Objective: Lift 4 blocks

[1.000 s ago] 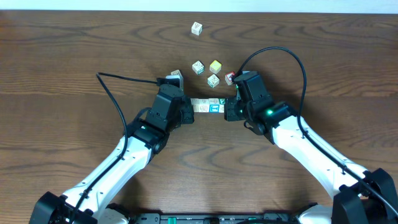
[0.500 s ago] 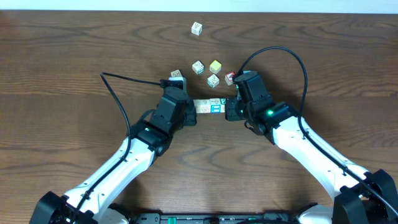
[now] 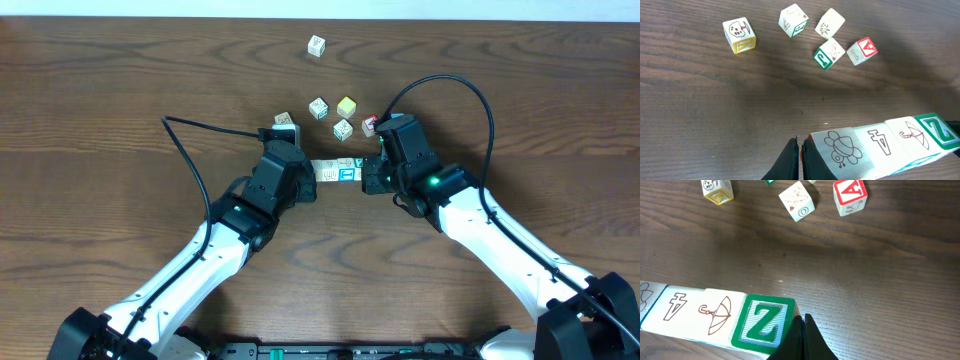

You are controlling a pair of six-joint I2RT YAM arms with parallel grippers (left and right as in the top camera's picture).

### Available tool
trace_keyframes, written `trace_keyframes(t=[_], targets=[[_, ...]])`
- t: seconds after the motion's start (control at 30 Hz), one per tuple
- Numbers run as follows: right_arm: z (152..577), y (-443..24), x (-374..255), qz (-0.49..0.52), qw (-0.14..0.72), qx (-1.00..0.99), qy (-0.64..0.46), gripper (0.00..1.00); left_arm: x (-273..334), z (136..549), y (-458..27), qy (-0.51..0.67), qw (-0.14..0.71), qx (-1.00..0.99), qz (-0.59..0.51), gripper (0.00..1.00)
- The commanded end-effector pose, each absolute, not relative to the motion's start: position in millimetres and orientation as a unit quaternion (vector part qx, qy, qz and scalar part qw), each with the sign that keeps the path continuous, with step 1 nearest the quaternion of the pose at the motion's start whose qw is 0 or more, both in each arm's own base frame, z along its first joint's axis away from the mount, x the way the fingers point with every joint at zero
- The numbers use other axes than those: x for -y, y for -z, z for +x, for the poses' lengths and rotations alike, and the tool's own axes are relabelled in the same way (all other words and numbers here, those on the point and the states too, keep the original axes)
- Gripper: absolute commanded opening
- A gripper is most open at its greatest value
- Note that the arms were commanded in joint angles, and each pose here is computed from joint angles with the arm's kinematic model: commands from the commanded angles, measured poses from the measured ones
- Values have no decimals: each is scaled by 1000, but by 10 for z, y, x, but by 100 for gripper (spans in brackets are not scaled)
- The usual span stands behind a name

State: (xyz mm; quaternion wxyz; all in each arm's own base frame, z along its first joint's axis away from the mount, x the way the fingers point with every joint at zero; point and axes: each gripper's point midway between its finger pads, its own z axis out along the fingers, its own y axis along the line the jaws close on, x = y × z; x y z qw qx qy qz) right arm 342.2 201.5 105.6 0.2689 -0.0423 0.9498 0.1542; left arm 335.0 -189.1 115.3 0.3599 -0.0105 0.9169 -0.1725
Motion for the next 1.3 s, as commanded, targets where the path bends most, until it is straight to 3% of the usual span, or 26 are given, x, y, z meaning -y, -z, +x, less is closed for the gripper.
trace_keyframes(t=[0.0,1.27], targets=[[3112,-1304,-2622,-114,237,-925,-274,1,2396,3132,-1321,264,333,-903,56,7],[3161,-1439,-2682,-112,256,-914,-294,1,2464,3113,-1361,283,331,-898,64,7]])
